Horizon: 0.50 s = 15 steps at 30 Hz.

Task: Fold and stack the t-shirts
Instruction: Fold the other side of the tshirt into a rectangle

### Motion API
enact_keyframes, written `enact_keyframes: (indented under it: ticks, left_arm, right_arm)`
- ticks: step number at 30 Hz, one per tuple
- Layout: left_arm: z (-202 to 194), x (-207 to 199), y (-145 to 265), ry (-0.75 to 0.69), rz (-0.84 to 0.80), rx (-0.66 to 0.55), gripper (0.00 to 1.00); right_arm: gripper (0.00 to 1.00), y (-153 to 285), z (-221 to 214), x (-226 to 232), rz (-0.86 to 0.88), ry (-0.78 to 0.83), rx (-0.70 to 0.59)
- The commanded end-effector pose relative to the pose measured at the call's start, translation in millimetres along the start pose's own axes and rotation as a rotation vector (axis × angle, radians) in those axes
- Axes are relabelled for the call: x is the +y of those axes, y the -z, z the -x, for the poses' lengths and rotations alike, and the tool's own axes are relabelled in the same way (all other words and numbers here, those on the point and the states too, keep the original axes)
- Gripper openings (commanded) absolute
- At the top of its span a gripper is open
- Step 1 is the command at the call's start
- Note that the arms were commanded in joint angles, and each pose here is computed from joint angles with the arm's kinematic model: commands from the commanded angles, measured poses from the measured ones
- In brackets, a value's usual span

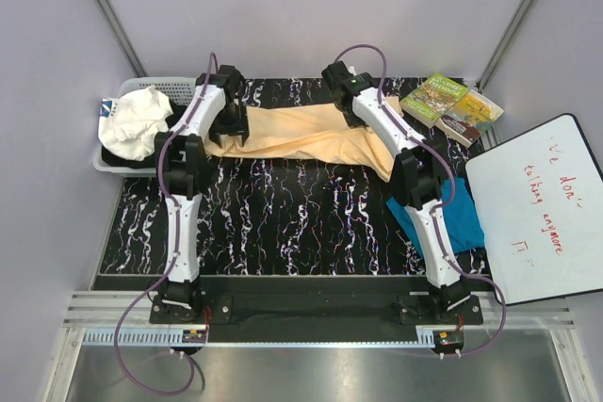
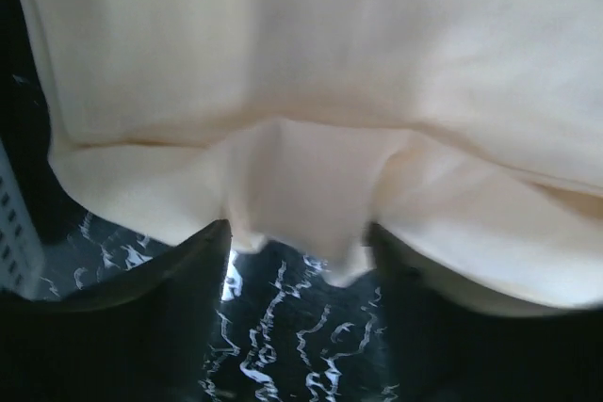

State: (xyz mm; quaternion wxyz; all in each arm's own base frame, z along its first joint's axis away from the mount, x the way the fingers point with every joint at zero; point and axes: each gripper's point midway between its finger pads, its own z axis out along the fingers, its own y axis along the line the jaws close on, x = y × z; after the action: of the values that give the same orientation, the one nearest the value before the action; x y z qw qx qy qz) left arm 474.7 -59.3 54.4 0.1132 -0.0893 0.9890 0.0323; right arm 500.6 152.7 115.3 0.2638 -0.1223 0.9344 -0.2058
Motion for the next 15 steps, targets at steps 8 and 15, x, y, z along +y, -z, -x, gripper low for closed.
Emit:
enact_keyframes:
  ticks: [8,15]
  left_arm:
    - [4,29,6,0.0,0.099,-0.015,0.99]
    - [-2,38,0,-0.039,0.138,0.0,0.99]
  right_arm:
    - [0.0,-25,35,-22,-0.182,0.027,-0.094]
    - [0.02,-35,63,-44,-0.3,0.004,-0.181]
